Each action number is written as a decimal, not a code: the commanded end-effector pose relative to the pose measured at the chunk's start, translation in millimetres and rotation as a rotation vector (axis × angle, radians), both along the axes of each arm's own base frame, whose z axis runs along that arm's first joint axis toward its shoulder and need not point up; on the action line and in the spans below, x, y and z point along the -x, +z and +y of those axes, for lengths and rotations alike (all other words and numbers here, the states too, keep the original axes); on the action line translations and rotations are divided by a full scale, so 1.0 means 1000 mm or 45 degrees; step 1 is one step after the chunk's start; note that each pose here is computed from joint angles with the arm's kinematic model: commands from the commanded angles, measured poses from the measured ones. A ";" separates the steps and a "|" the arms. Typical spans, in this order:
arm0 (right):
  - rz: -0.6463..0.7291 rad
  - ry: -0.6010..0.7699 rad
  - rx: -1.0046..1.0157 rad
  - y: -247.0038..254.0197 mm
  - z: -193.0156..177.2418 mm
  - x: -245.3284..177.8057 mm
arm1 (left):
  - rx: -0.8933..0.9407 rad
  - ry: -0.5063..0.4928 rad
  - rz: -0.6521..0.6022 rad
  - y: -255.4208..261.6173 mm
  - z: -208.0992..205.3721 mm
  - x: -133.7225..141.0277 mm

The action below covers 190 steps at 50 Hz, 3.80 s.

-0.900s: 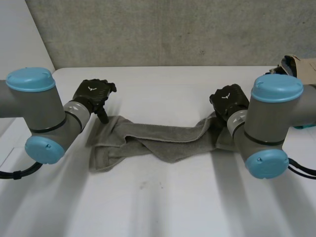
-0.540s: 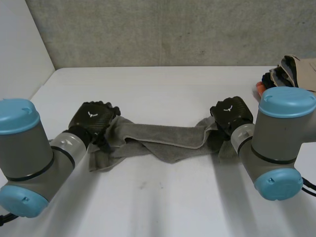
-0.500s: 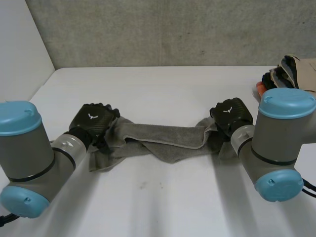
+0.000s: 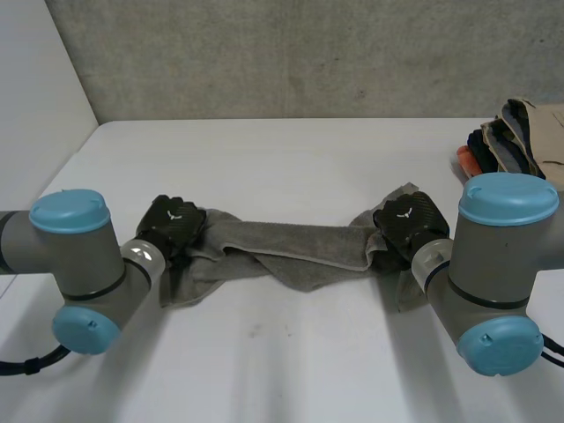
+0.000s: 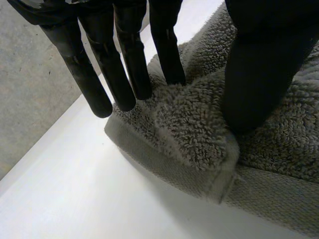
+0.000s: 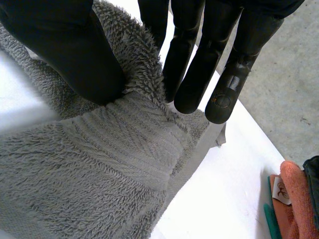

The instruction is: Fold the laundry.

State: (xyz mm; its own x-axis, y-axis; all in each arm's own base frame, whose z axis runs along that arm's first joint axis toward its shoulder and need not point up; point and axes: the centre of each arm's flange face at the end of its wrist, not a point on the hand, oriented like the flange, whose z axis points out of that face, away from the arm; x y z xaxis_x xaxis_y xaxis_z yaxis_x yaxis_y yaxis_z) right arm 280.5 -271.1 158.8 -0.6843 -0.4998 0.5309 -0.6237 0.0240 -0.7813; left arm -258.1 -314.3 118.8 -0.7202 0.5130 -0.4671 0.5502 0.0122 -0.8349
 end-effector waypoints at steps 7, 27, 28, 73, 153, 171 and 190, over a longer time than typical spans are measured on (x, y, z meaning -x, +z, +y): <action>0.006 0.012 0.031 0.005 -0.005 -0.003 | 0.005 -0.015 -0.004 0.013 -0.002 0.003; 0.125 0.067 0.186 0.004 -0.039 -0.023 | 0.151 -0.041 -0.119 -0.004 -0.061 0.017; 0.135 0.069 0.219 0.006 -0.045 -0.026 | 0.186 -0.041 -0.126 -0.001 -0.066 0.019; -0.066 0.364 0.355 0.010 -0.042 -0.039 | 0.475 0.170 0.295 0.056 -0.038 -0.024; 0.738 0.099 -0.271 0.020 0.050 0.107 | -0.347 -0.006 -0.546 0.068 0.167 -0.089; 0.585 -0.056 0.319 0.006 -0.047 0.053 | 0.165 0.174 -0.293 0.042 0.018 -0.039; 0.377 -0.128 0.639 -0.044 -0.161 0.012 | 0.366 0.152 -0.237 0.005 -0.059 0.019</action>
